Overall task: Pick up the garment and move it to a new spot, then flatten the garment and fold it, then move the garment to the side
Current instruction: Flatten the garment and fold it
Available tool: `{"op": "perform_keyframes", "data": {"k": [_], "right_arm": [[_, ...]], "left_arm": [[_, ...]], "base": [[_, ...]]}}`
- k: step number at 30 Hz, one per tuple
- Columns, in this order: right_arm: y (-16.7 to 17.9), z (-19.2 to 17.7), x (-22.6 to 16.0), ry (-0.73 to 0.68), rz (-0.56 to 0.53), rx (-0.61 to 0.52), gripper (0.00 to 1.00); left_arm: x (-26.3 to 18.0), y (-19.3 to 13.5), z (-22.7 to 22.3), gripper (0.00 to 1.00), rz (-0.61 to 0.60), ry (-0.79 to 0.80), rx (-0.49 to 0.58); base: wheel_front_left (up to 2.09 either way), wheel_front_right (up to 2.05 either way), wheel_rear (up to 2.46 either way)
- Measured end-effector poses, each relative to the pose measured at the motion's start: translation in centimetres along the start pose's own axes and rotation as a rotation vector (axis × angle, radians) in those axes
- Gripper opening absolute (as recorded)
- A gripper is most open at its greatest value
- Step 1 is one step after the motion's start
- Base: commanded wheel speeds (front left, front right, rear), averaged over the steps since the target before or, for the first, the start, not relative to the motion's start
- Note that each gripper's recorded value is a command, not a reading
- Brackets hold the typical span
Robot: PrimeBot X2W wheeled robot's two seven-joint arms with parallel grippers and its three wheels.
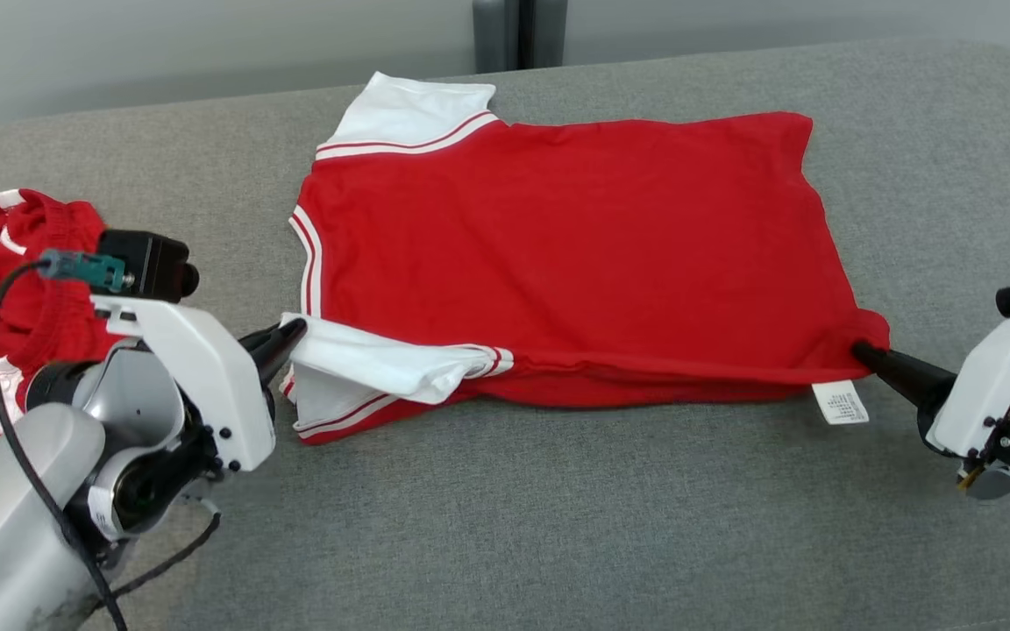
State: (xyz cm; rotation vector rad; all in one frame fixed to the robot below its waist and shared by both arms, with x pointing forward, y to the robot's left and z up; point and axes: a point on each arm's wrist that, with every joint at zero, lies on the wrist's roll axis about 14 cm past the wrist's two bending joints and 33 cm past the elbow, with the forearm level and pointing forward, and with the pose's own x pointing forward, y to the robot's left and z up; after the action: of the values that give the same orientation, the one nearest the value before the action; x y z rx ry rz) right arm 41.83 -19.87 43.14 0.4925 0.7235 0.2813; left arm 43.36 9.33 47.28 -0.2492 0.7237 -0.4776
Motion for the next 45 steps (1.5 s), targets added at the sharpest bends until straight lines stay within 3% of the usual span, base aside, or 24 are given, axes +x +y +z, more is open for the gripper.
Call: {"op": "perform_keyframes", "data": {"k": [16,38,39,40,41,45], "right_arm": [[-0.7,3.8,3.7,0.120,-0.099,-0.018,0.00],[-1.2,4.0,6.4,0.136,-0.159,-0.035,0.00],[-1.2,4.1,6.4,0.126,-0.162,-0.042,0.38],[-1.2,4.2,6.3,0.122,-0.164,-0.044,0.50],[-1.1,4.3,6.3,0.117,-0.164,-0.049,1.00],[-0.5,5.1,6.1,0.074,-0.155,-0.068,1.00]], "left_arm": [[6.7,2.4,1.7,0.00,0.015,0.143,0.010],[11.9,3.6,2.3,0.00,0.017,0.167,0.002],[11.9,3.5,2.6,0.91,0.015,0.162,0.004],[11.9,3.4,2.6,1.00,0.012,0.161,0.003],[11.9,3.4,2.5,1.00,0.014,0.164,-0.001],[11.6,3.3,2.3,1.00,0.015,0.172,-0.002]], "base": [[0.00,0.00,0.00],[0.00,0.00,0.00],[0.00,0.00,0.00],[0.00,0.00,0.00],[0.00,0.00,0.00],[0.00,0.00,0.00]]}}
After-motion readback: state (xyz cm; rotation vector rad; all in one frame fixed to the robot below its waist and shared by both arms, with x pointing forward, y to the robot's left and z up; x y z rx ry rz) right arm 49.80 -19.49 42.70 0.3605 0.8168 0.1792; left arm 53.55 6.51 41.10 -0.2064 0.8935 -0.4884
